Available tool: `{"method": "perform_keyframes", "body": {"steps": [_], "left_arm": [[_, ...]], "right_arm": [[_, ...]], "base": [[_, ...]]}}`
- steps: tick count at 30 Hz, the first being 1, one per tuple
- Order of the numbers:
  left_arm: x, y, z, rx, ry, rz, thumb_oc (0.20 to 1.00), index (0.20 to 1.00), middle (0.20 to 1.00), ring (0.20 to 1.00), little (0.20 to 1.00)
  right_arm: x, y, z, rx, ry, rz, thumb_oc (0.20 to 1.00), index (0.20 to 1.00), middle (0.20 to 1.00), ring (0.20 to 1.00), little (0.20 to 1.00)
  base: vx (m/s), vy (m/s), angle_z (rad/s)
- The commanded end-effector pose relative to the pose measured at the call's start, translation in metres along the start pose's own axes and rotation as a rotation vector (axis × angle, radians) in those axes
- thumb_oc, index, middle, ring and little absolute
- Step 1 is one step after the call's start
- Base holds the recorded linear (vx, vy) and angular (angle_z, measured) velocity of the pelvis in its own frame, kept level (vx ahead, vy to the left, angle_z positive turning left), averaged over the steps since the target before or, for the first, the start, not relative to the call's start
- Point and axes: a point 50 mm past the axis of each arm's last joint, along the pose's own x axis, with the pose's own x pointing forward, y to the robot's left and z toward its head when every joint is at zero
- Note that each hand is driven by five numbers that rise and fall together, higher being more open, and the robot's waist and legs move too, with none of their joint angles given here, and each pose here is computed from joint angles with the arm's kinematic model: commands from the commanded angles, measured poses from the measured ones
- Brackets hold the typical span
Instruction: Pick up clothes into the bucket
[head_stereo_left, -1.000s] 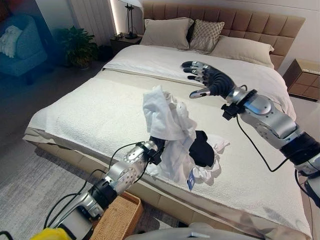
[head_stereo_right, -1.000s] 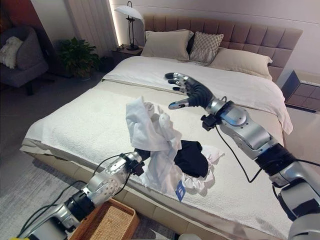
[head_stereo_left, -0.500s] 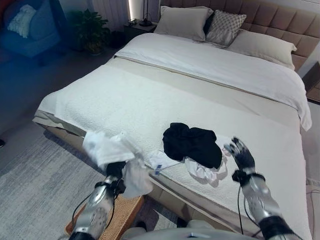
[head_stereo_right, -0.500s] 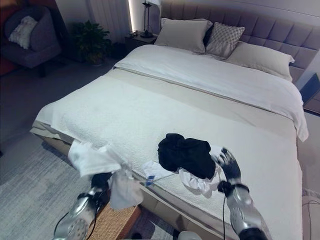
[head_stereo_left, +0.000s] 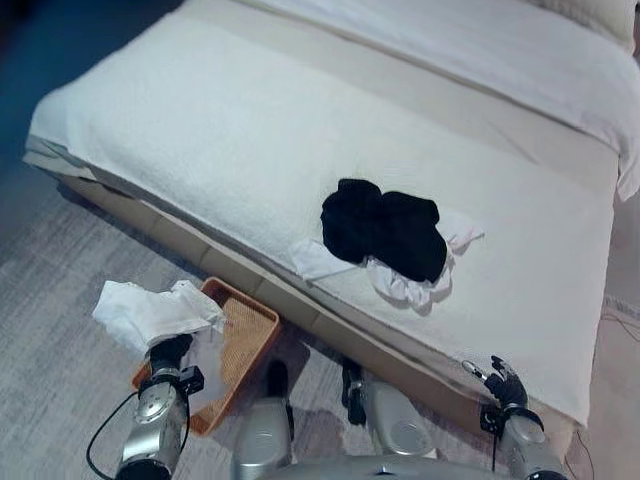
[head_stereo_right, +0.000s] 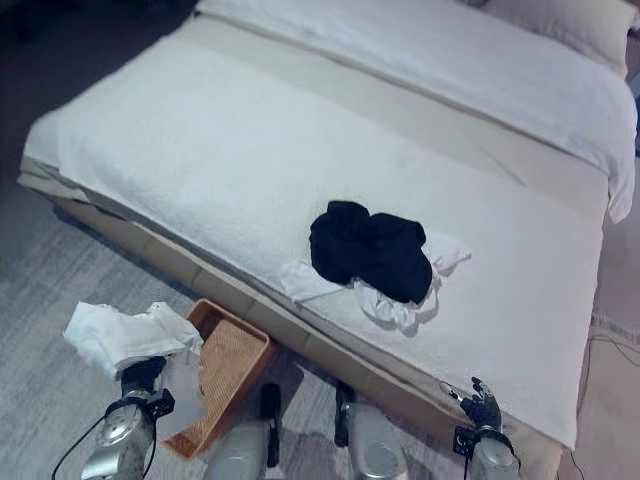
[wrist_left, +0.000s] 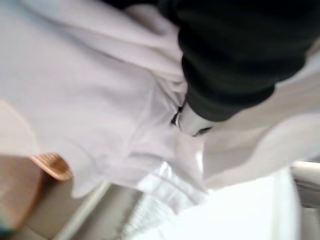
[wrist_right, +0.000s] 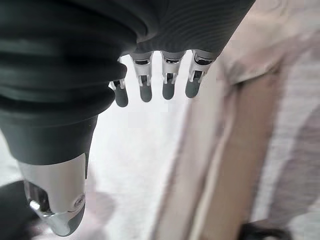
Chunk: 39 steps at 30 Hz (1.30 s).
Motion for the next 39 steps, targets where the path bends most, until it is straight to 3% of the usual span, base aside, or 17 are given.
{"method": "perform_keyframes", "body": {"steps": [1,10,17,18,19,20,27,35,39], "left_arm": [[0.016,0.027,0.041,0.197,-0.189,0.134,0.2,0.2,0.2,0.2,0.2],[0.044,0.06,0.083,0.435,-0.227,0.318,0.2,0.2,0.2,0.2,0.2],[0.052,0.071,0.097,0.445,-0.213,0.387,0.2,0.2,0.2,0.2,0.2],[0.052,0.075,0.098,0.449,-0.202,0.404,0.391,0.391,0.391,0.391,0.391],[0.052,0.075,0.098,0.449,-0.202,0.404,0.887,0.887,0.887,0.887,0.887],[0.053,0.081,0.101,0.49,-0.189,0.439,1.0,1.0,1.0,1.0,1.0],[0.052,0.088,0.097,0.539,-0.149,0.49,1.0,1.0,1.0,1.0,1.0],[0.05,0.078,0.078,0.622,-0.091,0.458,1.0,1.0,1.0,1.0,1.0],[0.049,0.064,0.07,0.61,-0.096,0.413,1.0,1.0,1.0,1.0,1.0]], "right_arm": [[0.007,0.009,0.029,-0.081,-0.134,0.031,1.0,1.0,1.0,1.0,1.0],[0.013,0.032,0.074,-0.049,-0.297,0.085,1.0,1.0,1.0,1.0,1.0],[0.012,0.049,0.097,-0.04,-0.379,0.133,1.0,1.0,1.0,1.0,1.0],[0.012,0.051,0.098,-0.038,-0.387,0.14,1.0,1.0,1.0,1.0,1.0],[0.012,0.051,0.098,-0.038,-0.387,0.14,1.0,1.0,1.0,1.0,1.0],[0.011,0.057,0.102,-0.042,-0.397,0.155,1.0,1.0,1.0,1.0,1.0],[0.007,0.065,0.119,-0.006,-0.46,0.182,1.0,1.0,1.0,1.0,1.0],[-0.022,0.061,0.201,0.246,-0.807,0.195,1.0,1.0,1.0,1.0,1.0],[-0.031,0.052,0.226,0.267,-0.913,0.148,1.0,1.0,1.0,1.0,1.0]], "base": [[-0.08,0.006,-0.1],[-0.1,-0.006,-0.2],[-0.03,-0.003,-0.06],[0.0,0.0,0.0],[0.0,0.0,0.0],[0.0,0.0,0.0],[0.01,-0.001,-0.06],[0.01,0.007,0.0],[0.02,0.009,0.04]]}}
